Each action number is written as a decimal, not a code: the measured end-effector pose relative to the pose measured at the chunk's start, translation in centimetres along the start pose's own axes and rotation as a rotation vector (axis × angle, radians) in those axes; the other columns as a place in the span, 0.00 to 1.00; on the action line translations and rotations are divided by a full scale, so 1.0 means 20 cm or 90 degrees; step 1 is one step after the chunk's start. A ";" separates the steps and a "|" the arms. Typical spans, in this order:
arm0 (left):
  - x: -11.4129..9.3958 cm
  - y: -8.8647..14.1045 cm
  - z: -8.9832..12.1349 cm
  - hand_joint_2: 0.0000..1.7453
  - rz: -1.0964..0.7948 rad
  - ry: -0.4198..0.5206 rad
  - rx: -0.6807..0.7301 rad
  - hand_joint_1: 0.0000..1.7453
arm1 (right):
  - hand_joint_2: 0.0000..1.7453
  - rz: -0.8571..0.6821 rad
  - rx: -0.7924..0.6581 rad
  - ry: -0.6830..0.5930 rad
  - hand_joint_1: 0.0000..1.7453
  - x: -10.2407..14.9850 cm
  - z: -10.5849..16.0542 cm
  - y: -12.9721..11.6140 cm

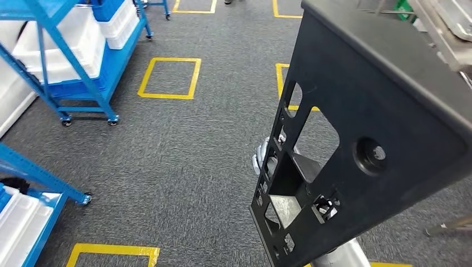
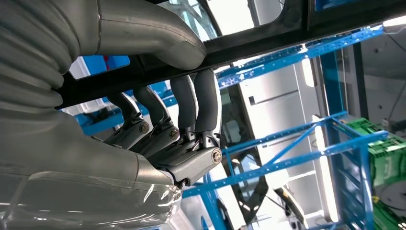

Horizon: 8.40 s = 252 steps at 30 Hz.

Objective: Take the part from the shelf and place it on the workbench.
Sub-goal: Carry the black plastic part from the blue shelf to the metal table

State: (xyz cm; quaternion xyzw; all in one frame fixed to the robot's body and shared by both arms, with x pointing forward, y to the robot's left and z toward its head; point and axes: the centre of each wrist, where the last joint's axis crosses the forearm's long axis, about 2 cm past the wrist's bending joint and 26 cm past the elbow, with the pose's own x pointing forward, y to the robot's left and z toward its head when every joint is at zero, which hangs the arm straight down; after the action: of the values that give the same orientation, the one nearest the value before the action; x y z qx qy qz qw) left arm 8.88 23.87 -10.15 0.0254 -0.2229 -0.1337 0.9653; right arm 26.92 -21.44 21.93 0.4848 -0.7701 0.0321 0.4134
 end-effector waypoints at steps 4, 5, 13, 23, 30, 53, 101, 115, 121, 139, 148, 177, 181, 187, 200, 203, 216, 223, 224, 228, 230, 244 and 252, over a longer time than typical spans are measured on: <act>0.00 0.01 0.00 1.00 -0.006 0.003 0.003 0.00 | 1.00 -0.001 -0.004 0.000 0.94 0.00 0.01 0.00; 0.00 0.01 0.00 1.00 -0.007 0.005 0.004 0.00 | 1.00 -0.001 -0.003 -0.001 0.94 0.00 0.01 0.00; -0.01 0.02 0.00 1.00 -0.012 0.009 0.004 0.00 | 1.00 0.000 -0.001 -0.007 0.94 0.01 0.02 0.00; -0.01 0.02 0.00 1.00 -0.021 0.009 0.002 0.00 | 1.00 0.002 0.000 -0.010 0.94 0.02 0.02 0.00; 0.00 0.02 0.00 1.00 -0.025 -0.002 0.002 0.00 | 1.00 0.001 -0.009 -0.019 0.94 0.02 0.05 0.01; -0.01 0.04 0.00 1.00 -0.006 0.012 0.015 0.00 | 1.00 -0.008 -0.004 -0.027 0.94 0.01 0.03 0.00; -0.11 -0.04 0.03 1.00 -0.024 0.053 0.001 0.00 | 1.00 -0.012 -0.046 -0.009 0.94 0.00 0.13 0.03; 0.00 -0.02 0.00 1.00 -0.027 0.010 -0.010 0.00 | 1.00 0.002 -0.016 -0.015 0.94 0.04 0.05 0.00; 0.00 0.00 0.00 1.00 -0.022 0.019 0.006 0.00 | 1.00 -0.005 -0.006 -0.023 0.94 0.05 -0.01 -0.01; -0.09 0.02 0.02 1.00 -0.006 0.037 0.027 0.00 | 1.00 -0.013 -0.014 -0.012 0.94 0.02 -0.03 -0.03; -0.07 0.02 0.02 1.00 -0.002 0.030 0.034 0.00 | 1.00 -0.014 -0.012 -0.027 0.94 0.03 -0.06 -0.04; -0.09 0.02 0.02 1.00 0.012 0.034 0.035 0.00 | 1.00 -0.013 -0.029 -0.025 0.94 0.00 -0.06 -0.04; -0.09 0.02 0.02 1.00 0.009 0.035 0.034 0.00 | 1.00 -0.010 -0.029 -0.028 0.94 0.00 -0.05 -0.03; -0.10 0.02 0.02 1.00 0.011 0.038 0.033 0.00 | 1.00 -0.012 -0.036 -0.023 0.94 -0.01 -0.02 -0.03; -0.10 0.02 0.02 1.00 0.013 0.037 0.029 0.00 | 1.00 -0.011 -0.023 -0.028 0.94 0.00 -0.04 -0.03; -0.10 0.02 0.02 1.00 0.013 0.037 0.029 0.00 | 1.00 -0.012 -0.023 -0.028 0.94 0.00 -0.04 -0.03; -0.09 0.01 0.02 1.00 0.015 0.033 0.025 0.00 | 1.00 -0.009 -0.016 -0.037 0.94 0.02 -0.10 -0.04; -0.10 0.03 0.02 1.00 0.015 0.035 0.029 0.00 | 1.00 -0.012 -0.016 -0.039 0.94 0.02 -0.12 -0.04; -0.10 0.03 0.02 1.00 0.015 0.035 0.029 0.00 | 1.00 -0.012 -0.016 -0.038 0.94 0.02 -0.12 -0.05; -0.10 0.03 0.02 1.00 0.016 0.035 0.029 0.00 | 1.00 -0.012 -0.015 -0.040 0.94 0.03 -0.13 -0.05; -0.10 0.03 0.02 1.00 0.015 0.034 0.029 0.00 | 1.00 -0.012 -0.016 -0.040 0.94 0.03 -0.13 -0.05; -0.10 0.02 0.02 1.00 0.016 0.032 0.030 0.00 | 1.00 -0.015 -0.022 -0.038 0.94 0.02 -0.12 -0.05; -0.12 0.02 0.03 1.00 0.012 0.036 0.026 0.00 | 1.00 -0.019 -0.036 -0.041 0.94 0.01 -0.09 -0.06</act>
State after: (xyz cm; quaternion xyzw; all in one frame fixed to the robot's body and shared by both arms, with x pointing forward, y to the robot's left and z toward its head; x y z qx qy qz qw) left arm 6.77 24.95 -10.62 0.0471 -0.1987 -0.1196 0.9716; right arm 28.85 -21.33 22.81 0.4849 -0.7764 -0.0113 0.4024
